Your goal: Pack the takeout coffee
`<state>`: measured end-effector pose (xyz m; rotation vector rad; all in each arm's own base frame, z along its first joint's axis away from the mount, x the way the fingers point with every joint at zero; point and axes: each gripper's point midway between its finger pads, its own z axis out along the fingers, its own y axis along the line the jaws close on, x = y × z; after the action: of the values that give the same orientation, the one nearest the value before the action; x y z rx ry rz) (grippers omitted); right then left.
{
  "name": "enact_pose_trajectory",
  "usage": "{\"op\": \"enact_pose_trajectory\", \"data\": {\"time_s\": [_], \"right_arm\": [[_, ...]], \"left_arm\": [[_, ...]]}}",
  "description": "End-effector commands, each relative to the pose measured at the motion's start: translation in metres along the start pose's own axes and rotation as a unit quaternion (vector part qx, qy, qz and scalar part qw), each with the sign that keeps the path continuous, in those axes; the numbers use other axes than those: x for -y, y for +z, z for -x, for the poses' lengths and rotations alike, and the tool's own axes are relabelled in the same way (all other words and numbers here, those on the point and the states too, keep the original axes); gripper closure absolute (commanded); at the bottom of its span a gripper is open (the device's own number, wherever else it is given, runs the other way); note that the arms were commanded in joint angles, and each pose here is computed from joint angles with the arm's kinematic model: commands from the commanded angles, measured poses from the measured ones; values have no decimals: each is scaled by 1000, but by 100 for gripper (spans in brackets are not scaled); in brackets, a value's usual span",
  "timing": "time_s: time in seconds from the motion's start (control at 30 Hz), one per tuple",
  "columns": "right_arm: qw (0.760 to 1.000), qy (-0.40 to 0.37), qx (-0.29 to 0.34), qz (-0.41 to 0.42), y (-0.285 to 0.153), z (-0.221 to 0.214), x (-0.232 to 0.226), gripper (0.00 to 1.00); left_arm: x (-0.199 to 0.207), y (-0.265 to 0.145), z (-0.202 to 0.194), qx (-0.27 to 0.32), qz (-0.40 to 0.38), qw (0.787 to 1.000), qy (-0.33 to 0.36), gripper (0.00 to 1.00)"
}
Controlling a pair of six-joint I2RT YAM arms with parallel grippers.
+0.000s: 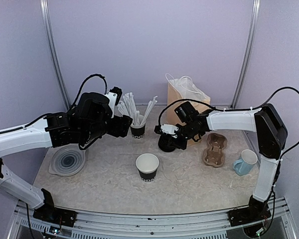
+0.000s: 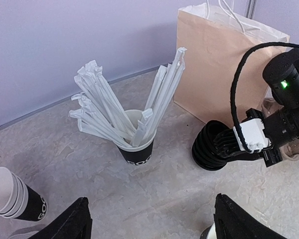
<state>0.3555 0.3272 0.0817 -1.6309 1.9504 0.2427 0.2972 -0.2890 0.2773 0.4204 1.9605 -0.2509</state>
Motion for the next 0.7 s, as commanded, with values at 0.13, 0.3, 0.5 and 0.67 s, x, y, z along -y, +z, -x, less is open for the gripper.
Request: {"op": "enact_pose_trajectory", "data": {"time_s": [0.13, 0.3, 0.5, 0.67], "right_arm": [[1000, 1, 19, 10, -11, 18, -3, 91], [999, 9, 37, 24, -33, 31, -8, 93], [987, 11, 127, 93, -88, 77, -30, 93], [946, -12, 239, 218, -159, 120, -73, 92]], "left_arm": [[-1, 5, -3, -2, 5, 1000, 4, 17], [1, 3, 3, 31, -6, 999, 14, 14], [18, -22, 15, 171, -94, 979, 57, 10], [24, -44, 33, 257, -131, 951, 110, 6]]}}
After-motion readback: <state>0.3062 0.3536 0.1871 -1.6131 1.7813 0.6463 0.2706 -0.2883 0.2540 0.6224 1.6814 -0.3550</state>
